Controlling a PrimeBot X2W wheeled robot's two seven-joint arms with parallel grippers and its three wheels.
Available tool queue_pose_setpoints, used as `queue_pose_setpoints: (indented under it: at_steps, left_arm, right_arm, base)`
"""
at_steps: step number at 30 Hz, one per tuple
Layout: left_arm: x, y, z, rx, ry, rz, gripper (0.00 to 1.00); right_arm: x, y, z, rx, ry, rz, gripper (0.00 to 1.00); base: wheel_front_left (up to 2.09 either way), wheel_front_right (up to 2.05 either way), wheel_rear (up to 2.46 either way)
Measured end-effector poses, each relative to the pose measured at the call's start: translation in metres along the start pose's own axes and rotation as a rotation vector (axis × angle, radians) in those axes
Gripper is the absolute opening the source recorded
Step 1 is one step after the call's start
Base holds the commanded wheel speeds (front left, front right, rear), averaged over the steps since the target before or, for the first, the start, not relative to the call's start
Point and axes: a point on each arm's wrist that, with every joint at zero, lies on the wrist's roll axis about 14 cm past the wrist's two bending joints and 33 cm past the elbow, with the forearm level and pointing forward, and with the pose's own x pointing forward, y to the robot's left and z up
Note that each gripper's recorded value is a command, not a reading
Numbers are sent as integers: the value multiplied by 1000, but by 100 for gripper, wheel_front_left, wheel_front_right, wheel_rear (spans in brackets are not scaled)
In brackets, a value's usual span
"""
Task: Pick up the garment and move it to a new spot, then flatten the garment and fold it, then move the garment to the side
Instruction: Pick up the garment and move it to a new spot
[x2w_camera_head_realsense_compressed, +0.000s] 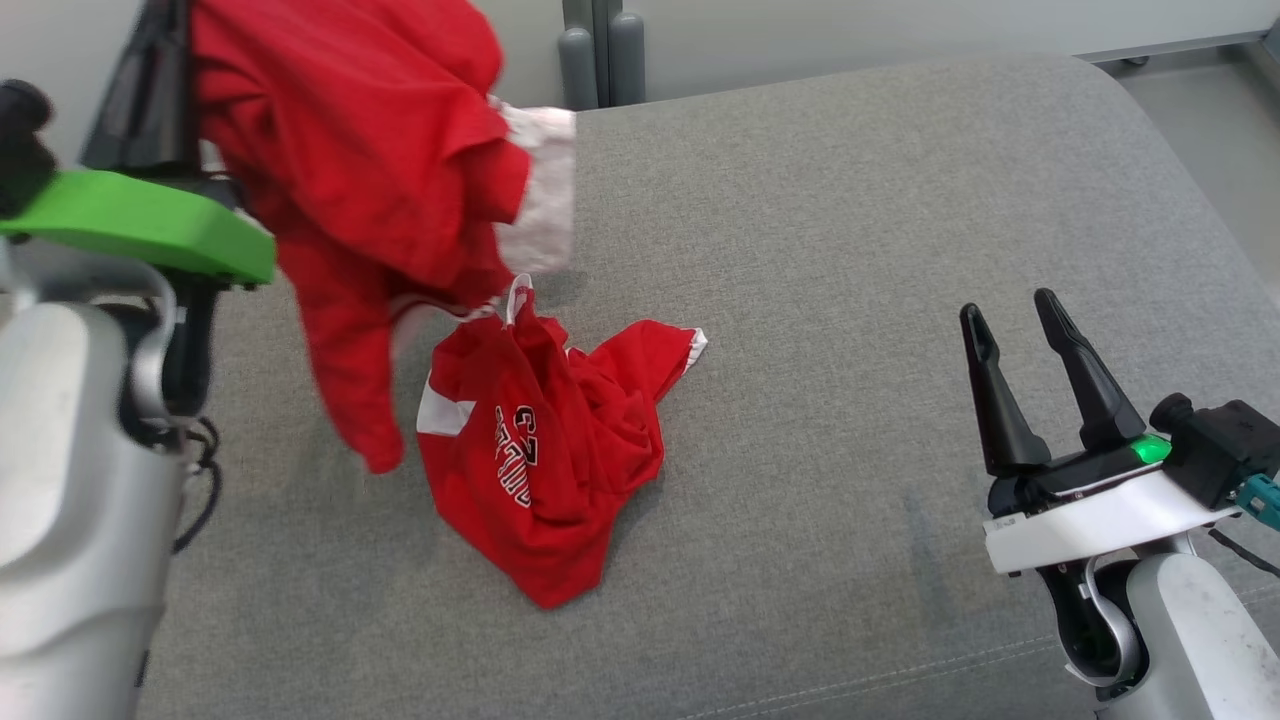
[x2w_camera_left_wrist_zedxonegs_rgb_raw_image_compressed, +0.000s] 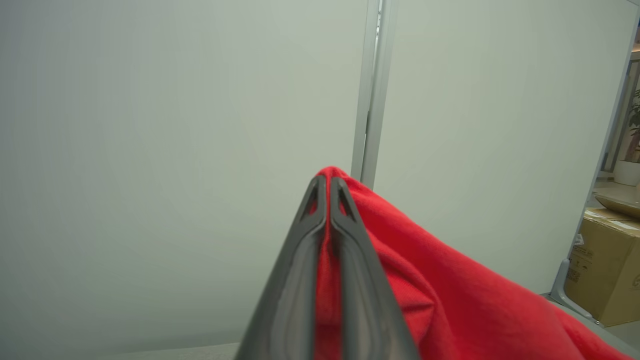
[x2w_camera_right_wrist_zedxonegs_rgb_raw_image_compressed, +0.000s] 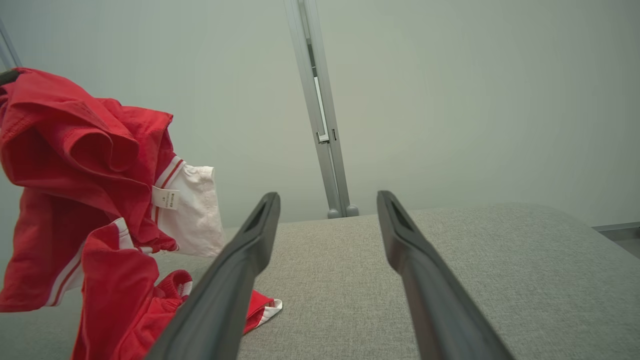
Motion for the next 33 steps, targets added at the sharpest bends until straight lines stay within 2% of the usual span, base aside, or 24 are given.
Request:
queue_pose_setpoints:
  at_steps: [7, 11, 14, 16, 20, 21, 22, 26, 33]
  left_arm:
    - [-7, 80, 15, 126, 34, 169, 0]
    - [-32, 117, -15, 153, 151, 262, 0]
    - [-78, 155, -62, 232, 335, 351, 0]
    - [-118, 182, -91, 243, 451, 441, 0]
    - [-197, 204, -147, 170, 661, 580, 2]
    - [-205, 202, -156, 148, 684, 595, 38]
    - [-208, 198, -162, 131, 691, 598, 100]
    - [-191, 176, -170, 86, 630, 564, 100]
    - [-147, 142, -149, 46, 463, 464, 100]
  right_arm:
    - [1, -1, -3, 1, 8, -1, 100]
    - [2, -1, -5, 2, 12, -3, 100]
    - [2, 0, -7, 5, 18, -2, 100]
    - [2, 1, -8, 10, 21, 2, 100]
    - [1, -2, -11, 10, 31, -7, 100]
    - [1, -3, -11, 9, 32, -12, 100]
    - [1, -6, -11, 6, 31, -19, 100]
    - [2, -14, -13, -5, 38, -37, 100]
    - [5, -7, -16, 5, 44, -17, 100]
  base:
    - [0, 0, 0]
    - [0, 0, 0]
    - [0, 0, 0]
    - [0, 0, 0]
    - [0, 0, 0]
    - [0, 0, 0]
    - [0, 0, 0]
    - [0, 0, 0]
    - [0, 0, 0]
